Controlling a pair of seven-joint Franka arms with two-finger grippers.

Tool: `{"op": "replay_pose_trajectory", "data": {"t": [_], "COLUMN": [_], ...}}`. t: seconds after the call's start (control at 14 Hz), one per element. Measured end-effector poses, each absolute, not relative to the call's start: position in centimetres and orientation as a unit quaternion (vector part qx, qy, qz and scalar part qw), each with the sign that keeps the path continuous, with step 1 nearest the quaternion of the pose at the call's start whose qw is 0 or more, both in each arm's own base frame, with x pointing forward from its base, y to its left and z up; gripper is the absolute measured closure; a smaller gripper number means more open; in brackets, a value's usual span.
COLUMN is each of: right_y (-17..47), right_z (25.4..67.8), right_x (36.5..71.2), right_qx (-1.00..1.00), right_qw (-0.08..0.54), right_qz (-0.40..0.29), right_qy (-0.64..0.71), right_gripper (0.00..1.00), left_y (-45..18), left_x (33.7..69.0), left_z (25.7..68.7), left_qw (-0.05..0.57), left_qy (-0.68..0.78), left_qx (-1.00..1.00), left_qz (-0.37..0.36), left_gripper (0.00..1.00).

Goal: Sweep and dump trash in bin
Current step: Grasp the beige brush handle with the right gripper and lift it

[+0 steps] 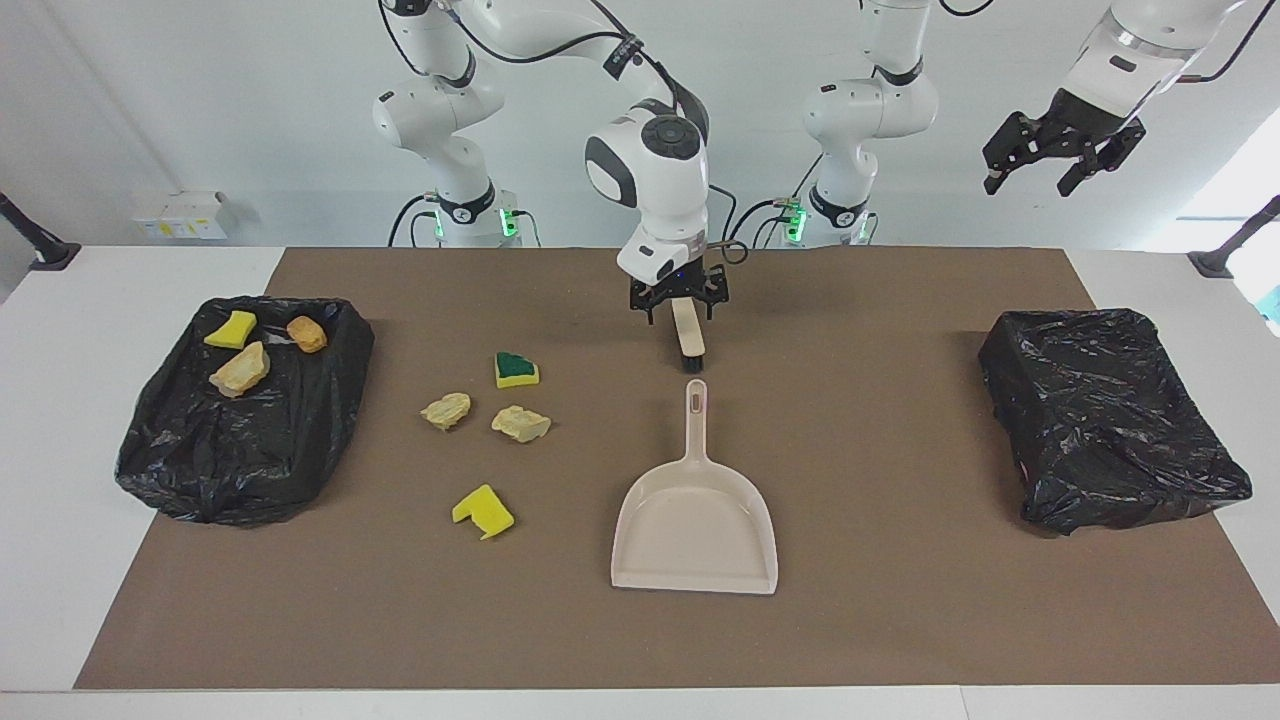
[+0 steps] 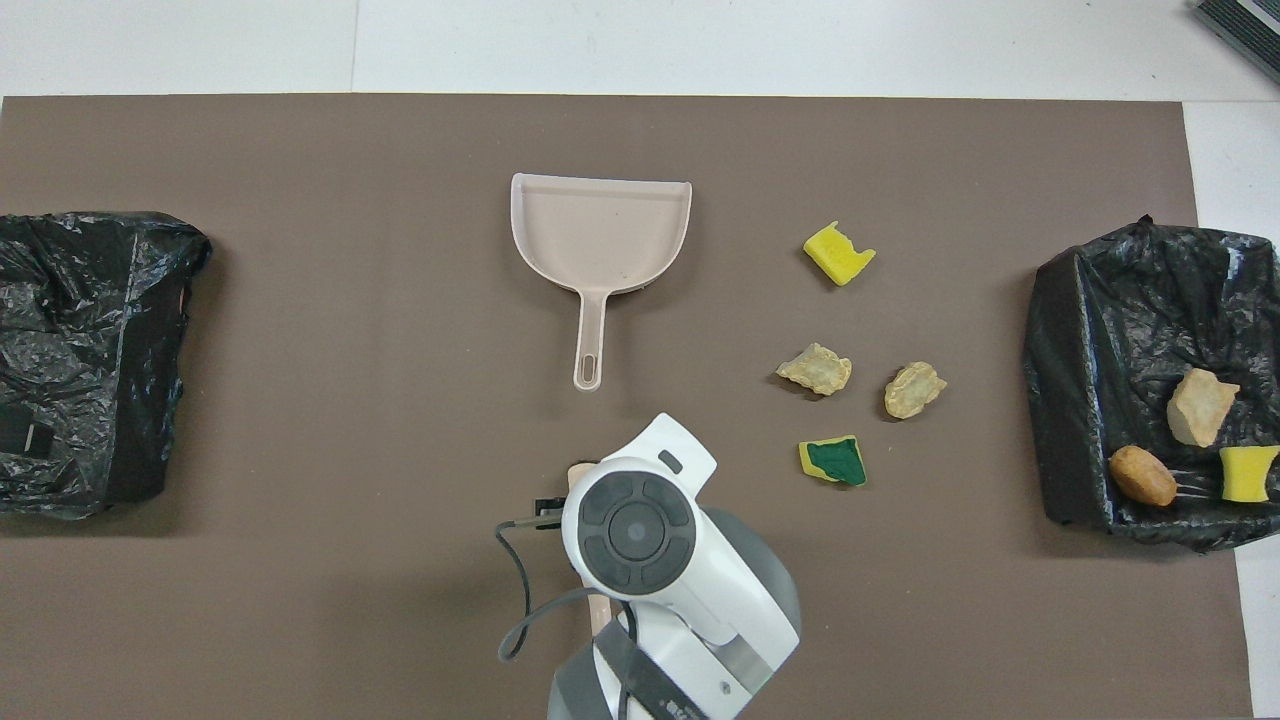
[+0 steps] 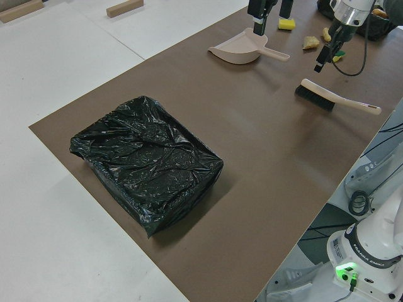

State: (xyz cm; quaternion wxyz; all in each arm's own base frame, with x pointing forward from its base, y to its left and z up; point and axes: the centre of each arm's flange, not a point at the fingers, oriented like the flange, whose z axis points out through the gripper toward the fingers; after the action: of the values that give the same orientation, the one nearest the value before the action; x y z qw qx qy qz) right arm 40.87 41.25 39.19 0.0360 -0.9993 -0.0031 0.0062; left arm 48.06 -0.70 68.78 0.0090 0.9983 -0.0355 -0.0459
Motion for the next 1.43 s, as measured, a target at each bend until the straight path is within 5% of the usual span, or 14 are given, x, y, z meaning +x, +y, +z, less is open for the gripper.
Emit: {"op": "replay_pose_trajectory", "data": {"t": [0.36,0.86,1.15,1.43], "right_y": [40.7,41.2,42.2,42.2], "right_z": [37.2,34.8,34.1,34.0], "right_x": [34.6,30.2,28.4,28.3], "right_qx": [-0.999,-0.999,-0.999,-0.998], "right_qw": [0.032,0.032,0.027,0.026], "right_qz": [0.003,0.038,0.043,0.044], "right_qy": [-0.004,0.002,-0.017,-0.027], "right_gripper": [0.0,0.07,0.18,0.41], "left_y": [-0.9,-1.1,-1.1,-1.1], "left_x": [48.2,48.2,48.1,48.1], "left_z": [68.7,68.1,68.2,68.2], "left_qw": [0.012,0.03,0.03,0.03], "left_qy": [-0.037,-0.035,-0.035,-0.036], "left_qx": [0.998,0.998,0.998,0.998], "left_qz": [-0.043,-0.034,-0.033,-0.033], "left_gripper": [0.0,0.0,0.0,0.0]}}
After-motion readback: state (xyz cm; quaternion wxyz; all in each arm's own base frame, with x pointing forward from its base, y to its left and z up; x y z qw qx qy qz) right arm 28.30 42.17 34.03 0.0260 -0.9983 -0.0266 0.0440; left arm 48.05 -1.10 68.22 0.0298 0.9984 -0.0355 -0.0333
